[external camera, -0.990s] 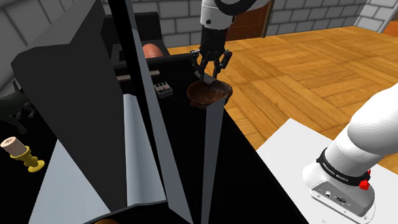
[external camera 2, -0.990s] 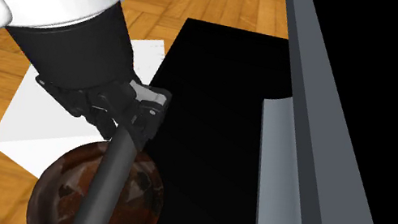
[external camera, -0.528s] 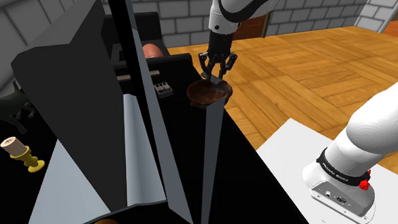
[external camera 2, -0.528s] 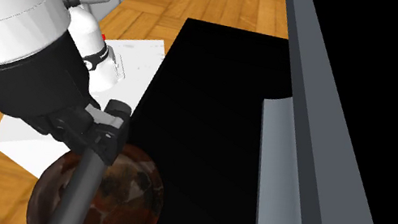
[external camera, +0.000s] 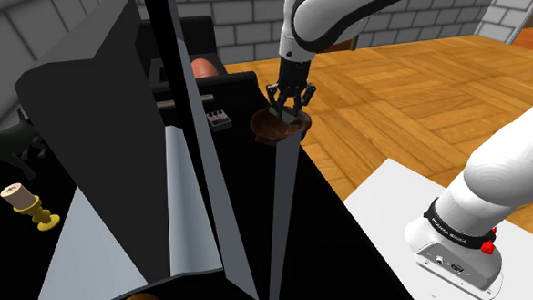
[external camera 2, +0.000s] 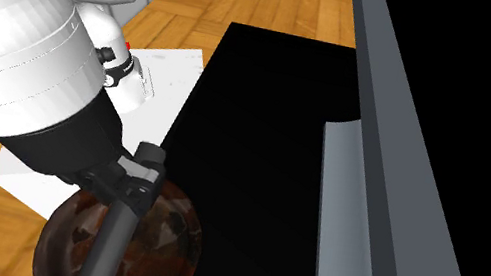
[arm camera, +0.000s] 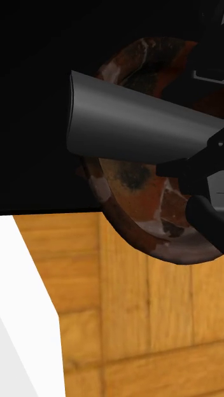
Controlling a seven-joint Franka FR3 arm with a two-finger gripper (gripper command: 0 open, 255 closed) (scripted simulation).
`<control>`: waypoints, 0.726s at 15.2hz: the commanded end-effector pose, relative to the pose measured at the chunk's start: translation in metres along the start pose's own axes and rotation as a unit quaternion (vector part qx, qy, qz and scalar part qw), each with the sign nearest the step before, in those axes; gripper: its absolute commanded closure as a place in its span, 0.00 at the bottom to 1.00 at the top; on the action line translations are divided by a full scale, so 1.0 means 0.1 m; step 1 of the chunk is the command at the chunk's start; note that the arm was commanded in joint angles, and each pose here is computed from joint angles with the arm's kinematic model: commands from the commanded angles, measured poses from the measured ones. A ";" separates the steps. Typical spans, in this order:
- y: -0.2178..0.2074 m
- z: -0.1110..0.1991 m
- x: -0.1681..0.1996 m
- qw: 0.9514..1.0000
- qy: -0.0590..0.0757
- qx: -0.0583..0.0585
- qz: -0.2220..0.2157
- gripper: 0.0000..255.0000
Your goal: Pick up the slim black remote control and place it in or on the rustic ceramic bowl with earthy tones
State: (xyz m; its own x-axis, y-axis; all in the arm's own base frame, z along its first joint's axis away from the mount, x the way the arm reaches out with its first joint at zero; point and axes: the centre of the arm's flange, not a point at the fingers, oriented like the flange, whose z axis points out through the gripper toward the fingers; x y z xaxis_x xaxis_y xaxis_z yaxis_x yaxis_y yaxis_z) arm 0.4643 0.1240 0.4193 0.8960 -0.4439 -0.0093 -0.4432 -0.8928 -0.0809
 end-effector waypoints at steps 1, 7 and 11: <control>0.00 0.01 0.00 1.000 0.000 0.000 0.000 1.00; 0.00 0.01 0.00 1.000 0.000 0.000 0.000 0.00; 0.00 0.01 0.00 1.000 0.000 0.000 0.000 0.00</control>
State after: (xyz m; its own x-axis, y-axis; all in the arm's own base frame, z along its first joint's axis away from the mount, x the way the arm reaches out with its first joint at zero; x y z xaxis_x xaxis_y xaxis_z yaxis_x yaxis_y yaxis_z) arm 0.4645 0.1241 0.4179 0.8960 -0.4439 -0.0089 -0.4431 -0.8928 -0.0812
